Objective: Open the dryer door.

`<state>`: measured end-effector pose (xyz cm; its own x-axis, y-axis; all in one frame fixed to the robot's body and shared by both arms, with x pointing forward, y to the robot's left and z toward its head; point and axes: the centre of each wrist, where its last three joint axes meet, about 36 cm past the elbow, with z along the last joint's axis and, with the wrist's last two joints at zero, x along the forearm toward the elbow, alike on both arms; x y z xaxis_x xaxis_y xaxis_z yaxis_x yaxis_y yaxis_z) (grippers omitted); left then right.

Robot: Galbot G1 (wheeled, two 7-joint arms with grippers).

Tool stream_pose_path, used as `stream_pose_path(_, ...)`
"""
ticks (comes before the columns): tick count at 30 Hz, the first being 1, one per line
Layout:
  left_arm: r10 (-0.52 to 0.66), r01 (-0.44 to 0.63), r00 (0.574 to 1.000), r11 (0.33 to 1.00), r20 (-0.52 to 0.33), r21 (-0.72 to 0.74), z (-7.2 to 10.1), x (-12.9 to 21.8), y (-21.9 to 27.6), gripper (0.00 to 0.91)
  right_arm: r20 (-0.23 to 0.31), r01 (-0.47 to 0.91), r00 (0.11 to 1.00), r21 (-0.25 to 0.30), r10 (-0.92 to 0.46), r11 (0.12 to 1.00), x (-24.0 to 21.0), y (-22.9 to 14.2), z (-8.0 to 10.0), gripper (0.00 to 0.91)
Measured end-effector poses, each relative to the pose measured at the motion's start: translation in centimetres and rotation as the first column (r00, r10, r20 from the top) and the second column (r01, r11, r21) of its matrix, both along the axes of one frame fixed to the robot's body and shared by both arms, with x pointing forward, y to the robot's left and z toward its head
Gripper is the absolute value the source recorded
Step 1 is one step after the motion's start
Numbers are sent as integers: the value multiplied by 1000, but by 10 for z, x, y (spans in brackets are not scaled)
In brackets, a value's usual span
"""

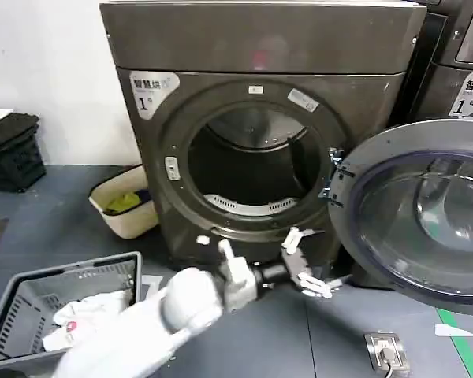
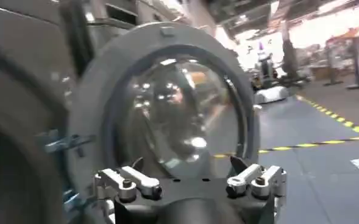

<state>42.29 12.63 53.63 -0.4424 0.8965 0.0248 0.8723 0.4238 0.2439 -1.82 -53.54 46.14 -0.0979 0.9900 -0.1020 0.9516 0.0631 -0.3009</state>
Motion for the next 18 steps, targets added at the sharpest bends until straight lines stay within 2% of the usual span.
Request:
stream_pose_path(11, 238, -236, 970, 971, -50, 29, -1, -45, 86, 907, 17, -45, 999, 21, 44, 999, 19, -4, -8, 907)
stream_pose_path(14, 317, -316, 943, 948, -105, 25, -1, -55, 100, 907, 20, -61, 998, 20, 61, 998, 26, -10, -9, 907)
stream_pose_path(18, 437, -443, 873, 896, -215, 22, -5, -67, 120, 907, 20, -78, 997, 23, 78, 997, 33, -16, -12, 907)
